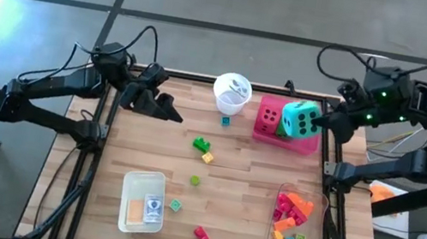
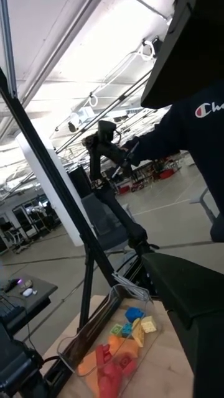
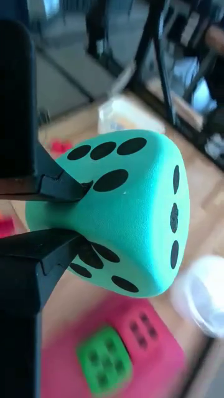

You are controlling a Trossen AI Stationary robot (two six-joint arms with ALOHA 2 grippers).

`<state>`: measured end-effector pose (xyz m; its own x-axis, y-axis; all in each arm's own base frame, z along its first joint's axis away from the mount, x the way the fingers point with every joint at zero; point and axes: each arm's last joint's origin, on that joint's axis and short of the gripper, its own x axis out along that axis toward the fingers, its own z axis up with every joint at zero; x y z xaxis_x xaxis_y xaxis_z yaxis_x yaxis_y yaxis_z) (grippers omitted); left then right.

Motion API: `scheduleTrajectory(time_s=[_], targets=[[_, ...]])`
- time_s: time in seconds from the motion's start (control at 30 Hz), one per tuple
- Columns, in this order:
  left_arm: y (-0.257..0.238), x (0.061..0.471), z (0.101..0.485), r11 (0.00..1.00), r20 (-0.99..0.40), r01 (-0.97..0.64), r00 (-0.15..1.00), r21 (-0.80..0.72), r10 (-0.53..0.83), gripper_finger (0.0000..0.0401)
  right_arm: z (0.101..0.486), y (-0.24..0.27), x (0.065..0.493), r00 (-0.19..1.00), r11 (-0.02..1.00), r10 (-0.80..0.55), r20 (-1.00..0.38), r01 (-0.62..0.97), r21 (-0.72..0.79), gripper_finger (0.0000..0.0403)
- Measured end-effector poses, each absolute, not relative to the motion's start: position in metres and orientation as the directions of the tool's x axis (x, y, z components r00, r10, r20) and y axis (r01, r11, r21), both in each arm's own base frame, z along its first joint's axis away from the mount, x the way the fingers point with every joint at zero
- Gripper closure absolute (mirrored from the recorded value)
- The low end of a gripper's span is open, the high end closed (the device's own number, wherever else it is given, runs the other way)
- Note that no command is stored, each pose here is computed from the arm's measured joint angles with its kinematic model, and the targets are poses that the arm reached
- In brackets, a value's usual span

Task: Pick & Place Toys
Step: Put the blue dice into the red bin

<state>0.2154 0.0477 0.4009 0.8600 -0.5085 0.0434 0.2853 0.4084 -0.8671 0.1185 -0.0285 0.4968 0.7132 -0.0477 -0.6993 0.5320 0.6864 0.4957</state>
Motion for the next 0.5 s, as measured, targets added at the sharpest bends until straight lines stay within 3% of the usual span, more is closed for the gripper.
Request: scheduleTrajectory(time_s=[0.27,0.5], targets=[[0.048,0.216,0.401,0.406,0.044,0.276,0.867,-0.871,-0.497,0.0002,0.481,-0.029,0.129,0.650,0.887,-0.087,-0.755,0.396,0.239,0.0360],[0.048,0.216,0.401,0.407,0.043,0.273,0.871,-0.872,-0.490,0.0002,0.449,-0.038,0.140,0.517,0.909,-0.152,-0.842,0.407,0.086,0.0361]])
